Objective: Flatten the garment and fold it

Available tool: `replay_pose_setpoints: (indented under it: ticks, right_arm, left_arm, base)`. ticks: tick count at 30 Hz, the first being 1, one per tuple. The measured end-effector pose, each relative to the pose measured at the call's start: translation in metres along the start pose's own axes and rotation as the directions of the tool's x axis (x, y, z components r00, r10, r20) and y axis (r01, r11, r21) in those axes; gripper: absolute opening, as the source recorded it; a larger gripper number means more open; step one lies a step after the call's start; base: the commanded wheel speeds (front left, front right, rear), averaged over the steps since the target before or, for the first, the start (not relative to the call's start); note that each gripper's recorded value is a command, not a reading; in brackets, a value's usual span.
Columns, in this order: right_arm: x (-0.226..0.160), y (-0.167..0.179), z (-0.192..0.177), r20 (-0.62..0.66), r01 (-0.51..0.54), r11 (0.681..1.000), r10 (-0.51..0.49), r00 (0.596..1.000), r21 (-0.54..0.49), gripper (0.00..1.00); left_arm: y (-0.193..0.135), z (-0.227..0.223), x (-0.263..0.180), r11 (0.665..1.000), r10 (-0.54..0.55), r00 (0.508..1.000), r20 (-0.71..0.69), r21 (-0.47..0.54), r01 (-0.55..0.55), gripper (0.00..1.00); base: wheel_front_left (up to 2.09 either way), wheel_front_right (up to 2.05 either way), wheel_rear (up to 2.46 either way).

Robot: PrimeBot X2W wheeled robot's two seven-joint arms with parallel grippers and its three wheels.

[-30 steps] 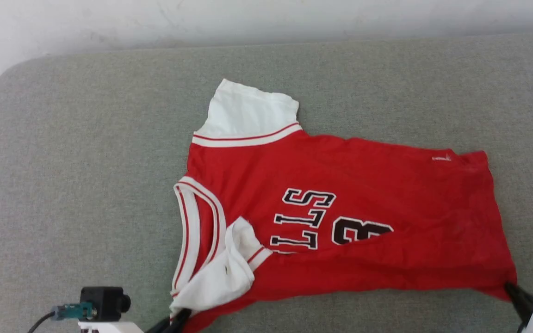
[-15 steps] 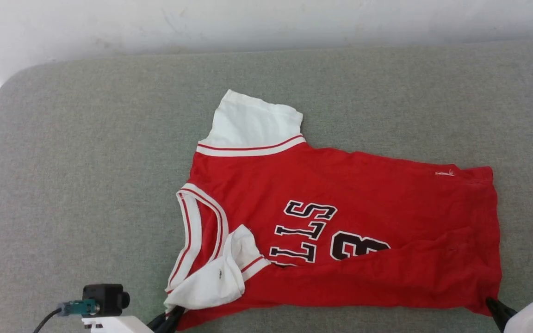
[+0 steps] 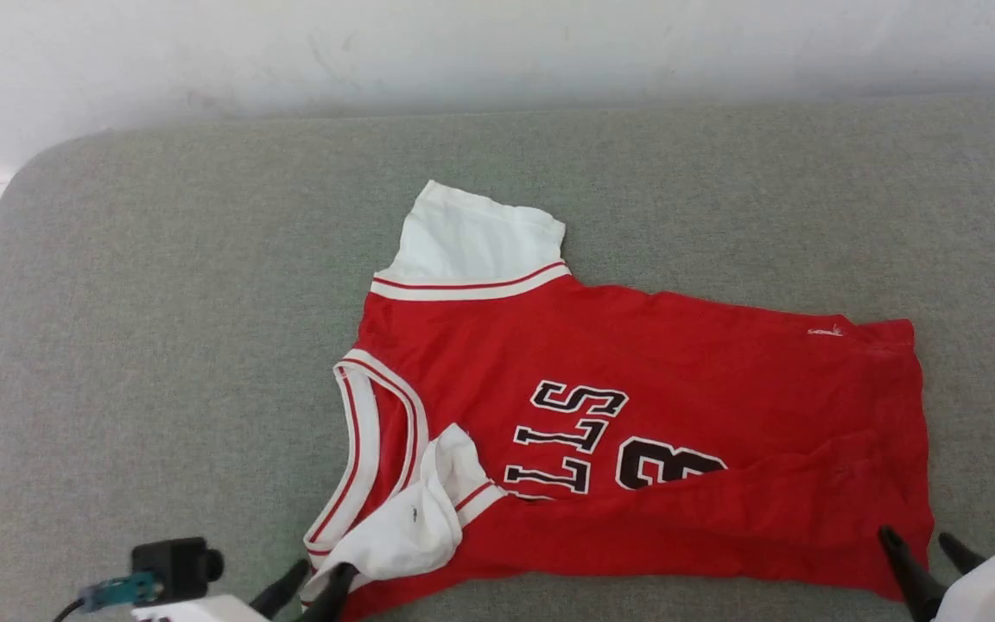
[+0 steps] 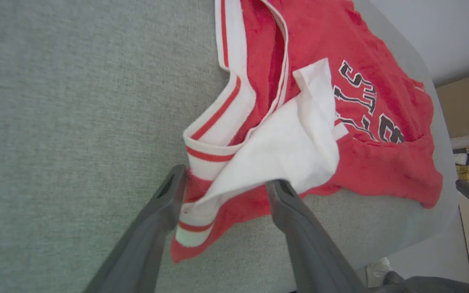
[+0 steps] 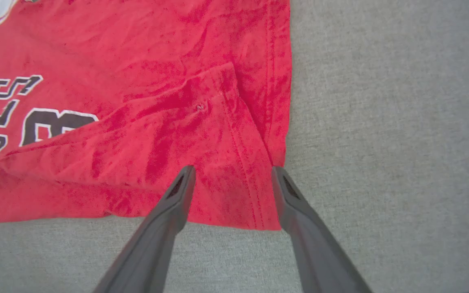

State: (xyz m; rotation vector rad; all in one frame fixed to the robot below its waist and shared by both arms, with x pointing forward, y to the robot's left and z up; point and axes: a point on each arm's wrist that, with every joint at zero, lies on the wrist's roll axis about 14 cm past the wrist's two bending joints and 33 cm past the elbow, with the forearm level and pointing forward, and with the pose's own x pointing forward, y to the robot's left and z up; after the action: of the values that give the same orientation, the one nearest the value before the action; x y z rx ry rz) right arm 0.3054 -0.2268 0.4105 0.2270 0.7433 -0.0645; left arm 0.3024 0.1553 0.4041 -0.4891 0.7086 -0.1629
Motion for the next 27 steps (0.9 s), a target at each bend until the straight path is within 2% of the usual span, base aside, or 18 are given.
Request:
replay_pose_setpoints:
  ticks: [4, 8, 14, 16, 17, 18, 22, 23, 24, 27]
  right_arm:
    - [-0.011, -0.001, 0.033, 0.148, 0.006, 1.0, -0.004, 0.989, -0.012, 1.0]
    - [-0.017, 0.003, 0.071, 0.326, 0.023, 0.998, -0.005, 0.945, -0.053, 1.0]
    - [-0.01, 0.026, 0.113, 0.504, -0.006, 0.995, 0.056, 0.862, -0.1, 1.0]
    - [-0.005, 0.035, 0.123, 0.537, -0.013, 0.992, 0.078, 0.84, -0.125, 1.0]
    - [-0.005, 0.035, 0.123, 0.537, -0.013, 0.992, 0.078, 0.84, -0.125, 1.0]
    - [0.003, 0.043, 0.126, 0.546, -0.022, 0.989, 0.098, 0.832, -0.145, 1.0]
    - [0.022, 0.054, 0.122, 0.525, -0.055, 0.987, 0.128, 0.841, -0.153, 1.0]
    - [0.022, 0.054, 0.122, 0.525, -0.055, 0.987, 0.128, 0.841, -0.153, 1.0]
    - [0.032, 0.056, 0.118, 0.51, -0.063, 0.986, 0.133, 0.85, -0.152, 1.0]
    - [0.041, 0.055, 0.114, 0.496, -0.064, 0.987, 0.131, 0.858, -0.15, 1.0]
  left_arm:
    - [0.008, 0.036, -0.014, 0.999, 0.038, 0.985, 0.17, -0.001, -0.039, 1.0]
    - [0.011, 0.082, -0.021, 0.994, 0.06, 0.925, 0.374, 0.067, -0.091, 1.0]
    - [-0.022, 0.159, -0.003, 0.966, -0.069, 0.805, 0.59, 0.24, -0.093, 1.0]
    - [-0.037, 0.18, 0.01, 0.941, -0.135, 0.785, 0.605, 0.326, -0.088, 1.0]
    - [-0.037, 0.18, 0.01, 0.941, -0.135, 0.785, 0.605, 0.326, -0.088, 1.0]
    - [-0.051, 0.2, 0.025, 0.914, -0.194, 0.77, 0.608, 0.398, -0.084, 1.0]
    - [-0.075, 0.228, 0.062, 0.849, -0.282, 0.791, 0.543, 0.526, -0.058, 1.0]
    - [-0.075, 0.228, 0.062, 0.849, -0.282, 0.791, 0.543, 0.526, -0.058, 1.0]
    - [-0.079, 0.236, 0.084, 0.818, -0.294, 0.824, 0.484, 0.574, -0.046, 1.0]
    - [-0.078, 0.238, 0.106, 0.788, -0.283, 0.865, 0.415, 0.615, -0.037, 1.0]
  base:
    - [0.0, 0.0, 0.0]
    - [0.0, 0.0, 0.0]
    - [0.0, 0.0, 0.0]
    - [0.0, 0.0, 0.0]
    - [0.0, 0.0, 0.0]
    - [0.0, 0.0, 0.0]
    - [0.0, 0.0, 0.0]
    - [0.0, 0.0, 0.0]
    - [0.0, 0.0, 0.0]
    - [0.0, 0.0, 0.0]
